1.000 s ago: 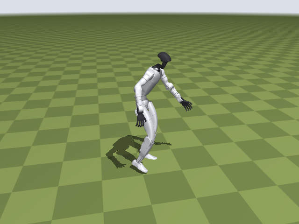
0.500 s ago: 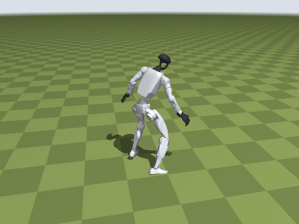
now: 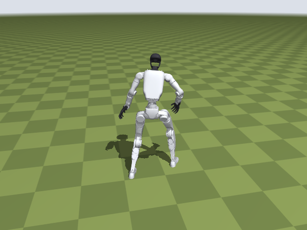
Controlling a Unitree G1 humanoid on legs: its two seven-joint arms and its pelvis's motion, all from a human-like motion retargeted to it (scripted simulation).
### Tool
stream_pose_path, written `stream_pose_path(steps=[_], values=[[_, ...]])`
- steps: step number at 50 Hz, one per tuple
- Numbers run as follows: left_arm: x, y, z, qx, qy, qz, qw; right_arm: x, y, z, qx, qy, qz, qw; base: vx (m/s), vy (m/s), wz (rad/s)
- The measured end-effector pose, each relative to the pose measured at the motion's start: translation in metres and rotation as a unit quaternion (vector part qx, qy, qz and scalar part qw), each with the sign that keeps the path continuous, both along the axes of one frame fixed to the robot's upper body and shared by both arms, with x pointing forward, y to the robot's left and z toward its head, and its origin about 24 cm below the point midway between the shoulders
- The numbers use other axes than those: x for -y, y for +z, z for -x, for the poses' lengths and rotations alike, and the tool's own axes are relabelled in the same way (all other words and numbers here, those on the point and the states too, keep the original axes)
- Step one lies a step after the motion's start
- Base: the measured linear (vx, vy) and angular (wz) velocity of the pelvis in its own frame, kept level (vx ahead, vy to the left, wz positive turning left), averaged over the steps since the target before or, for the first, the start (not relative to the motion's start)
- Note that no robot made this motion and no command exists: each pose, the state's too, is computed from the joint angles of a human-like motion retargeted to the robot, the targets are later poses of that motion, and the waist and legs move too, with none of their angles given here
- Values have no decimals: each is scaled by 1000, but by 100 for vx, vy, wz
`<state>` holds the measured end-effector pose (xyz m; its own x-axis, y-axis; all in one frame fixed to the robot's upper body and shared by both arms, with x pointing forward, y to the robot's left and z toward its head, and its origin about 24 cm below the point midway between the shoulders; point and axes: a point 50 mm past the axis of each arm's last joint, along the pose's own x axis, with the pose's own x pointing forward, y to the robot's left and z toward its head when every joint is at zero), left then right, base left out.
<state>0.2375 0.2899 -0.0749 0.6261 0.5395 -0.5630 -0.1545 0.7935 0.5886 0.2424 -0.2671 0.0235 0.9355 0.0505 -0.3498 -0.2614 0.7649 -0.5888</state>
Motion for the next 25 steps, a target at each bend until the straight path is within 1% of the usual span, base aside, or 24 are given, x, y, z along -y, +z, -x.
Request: stream_pose_path(steps=[2, 4, 5, 7, 8, 9, 10, 11, 13, 15, 17, 18, 19, 20, 22, 25], values=[[43, -14, 2, 15, -65, 64, 996, 12, 1, -12, -52, 47, 74, 995, 85, 3, -52], [83, -19, 2, 39, -119, 138, 982, 29, 7, -24, -97, 68, 141, 983, 84, 7, -27], [103, -18, 3, 52, -148, 173, 972, 39, 11, -29, -117, 67, 171, 976, 83, 8, 15], [133, -8, 3, 86, -213, 218, 948, 66, 16, -43, -125, 3, 216, 968, 79, 9, 34], [140, 1, 1, 110, -241, 228, 937, 80, 18, -49, -102, -67, 226, 966, 72, 10, 5], [141, 10, -1, 136, -247, 240, 929, 95, 21, -53, -69, -165, 223, 958, 68, 11, -28], [140, 18, -2, 161, -243, 253, 922, 109, 23, -52, -38, -274, 215, 937, 66, 14, -50], [137, 21, -1, 177, -216, 273, 921, 123, 31, -47, 2, -400, 189, 897, 66, 16, -51], [126, 18, 4, 191, -138, 304, 923, 133, 36, -31, 57, -611, 99, 783, 68, 20, -19], [109, 8, 11, 177, -66, 292, 938, 126, 26, -26, 83, -717, -55, 690, 70, 22, 43], [85, 3, 15, 150, -52, 219, 963, 113, 0, -23, 80, -700, -209, 678, 73, 21, 98], [72, 3, 14, 135, -61, 170, 974, 108, -16, -18, 67, -665, -260, 697, 75, 19, 124], [58, 5, 13, 124, -71, 123, 982, 101, -31, -12, 49, -621, -278, 731, 76, 18, 135], [45, 9, 11, 115, -82, 76, 987, 93, -46, -4, 23, -570, -282, 771, 77, 17, 134], [15, 22, 5, 107, -99, -1, 989, 72, -71, 13, -29, -472, -222, 853, 81, 15, 117], [-33, 49, -6, 88, -105, -65, 988, 33, -97, 35, -88, -357, -154, 917, 87, 12, 74]])
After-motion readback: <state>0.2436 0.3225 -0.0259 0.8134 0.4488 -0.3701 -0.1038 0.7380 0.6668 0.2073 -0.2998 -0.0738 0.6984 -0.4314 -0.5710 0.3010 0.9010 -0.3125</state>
